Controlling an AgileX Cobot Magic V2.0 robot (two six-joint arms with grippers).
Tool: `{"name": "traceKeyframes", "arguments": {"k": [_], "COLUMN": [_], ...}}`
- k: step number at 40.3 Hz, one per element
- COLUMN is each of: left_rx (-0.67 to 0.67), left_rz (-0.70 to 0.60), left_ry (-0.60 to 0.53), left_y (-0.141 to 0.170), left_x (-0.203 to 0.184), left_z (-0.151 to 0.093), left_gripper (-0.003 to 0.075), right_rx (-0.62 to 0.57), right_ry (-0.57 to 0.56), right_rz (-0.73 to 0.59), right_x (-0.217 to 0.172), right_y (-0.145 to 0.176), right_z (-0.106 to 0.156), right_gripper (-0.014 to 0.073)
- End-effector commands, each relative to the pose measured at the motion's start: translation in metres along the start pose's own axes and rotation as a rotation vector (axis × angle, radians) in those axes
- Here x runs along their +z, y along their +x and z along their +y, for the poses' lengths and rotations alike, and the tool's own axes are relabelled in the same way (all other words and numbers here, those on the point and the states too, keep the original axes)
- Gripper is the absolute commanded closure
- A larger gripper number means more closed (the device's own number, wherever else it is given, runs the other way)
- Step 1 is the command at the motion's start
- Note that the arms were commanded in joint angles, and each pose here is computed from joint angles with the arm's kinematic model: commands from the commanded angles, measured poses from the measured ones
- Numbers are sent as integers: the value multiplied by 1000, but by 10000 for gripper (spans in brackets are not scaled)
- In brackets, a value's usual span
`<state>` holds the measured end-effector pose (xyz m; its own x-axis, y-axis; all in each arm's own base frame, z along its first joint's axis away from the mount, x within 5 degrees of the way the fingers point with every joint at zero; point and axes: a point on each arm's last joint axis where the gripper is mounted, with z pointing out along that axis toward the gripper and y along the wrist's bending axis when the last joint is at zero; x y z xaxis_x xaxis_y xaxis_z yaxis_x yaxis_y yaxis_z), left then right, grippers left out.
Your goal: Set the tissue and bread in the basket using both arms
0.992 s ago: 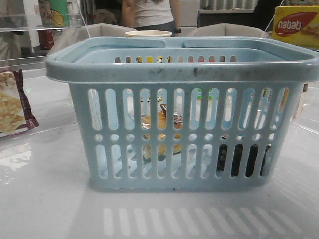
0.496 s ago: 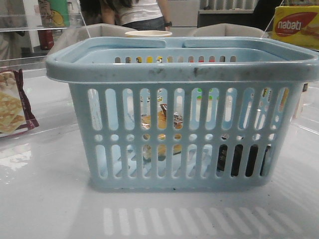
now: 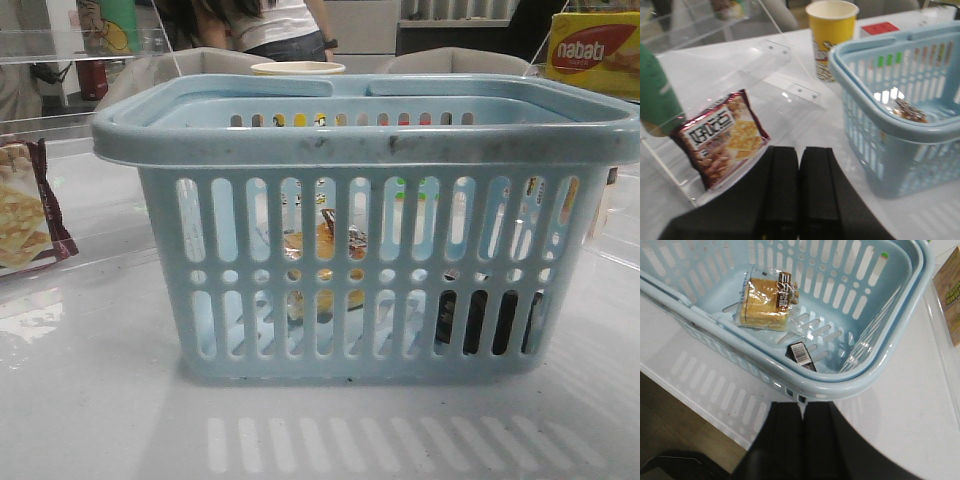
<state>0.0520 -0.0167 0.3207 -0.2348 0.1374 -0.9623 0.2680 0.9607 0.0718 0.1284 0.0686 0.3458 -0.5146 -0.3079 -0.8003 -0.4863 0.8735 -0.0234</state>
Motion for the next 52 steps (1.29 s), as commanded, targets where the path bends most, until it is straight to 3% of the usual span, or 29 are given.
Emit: {"name": "traceKeyframes", "arguments": {"k": [1, 11, 25, 52], "left_rx": [-21, -8, -37, -33], "left_rz": [-161, -253, -375, -412], "left_ry": [-84, -176, -244, -240], "left_y": [2, 51, 97, 101], "left_x": [-1, 11, 23, 25], "left_z": [4, 6, 7, 7], "left_gripper": [629, 629, 629, 629], "right_rx": [-13, -13, -13, -13], "right_ry": [8, 8, 8, 8], "right_rz": [-93, -93, -93, -91], "right_x": [-7, -7, -7, -7], "right_y": [-12, -12, -12, -12], "right_z": [-1, -1, -1, -1], "right_gripper": [539, 539, 539, 539]}}
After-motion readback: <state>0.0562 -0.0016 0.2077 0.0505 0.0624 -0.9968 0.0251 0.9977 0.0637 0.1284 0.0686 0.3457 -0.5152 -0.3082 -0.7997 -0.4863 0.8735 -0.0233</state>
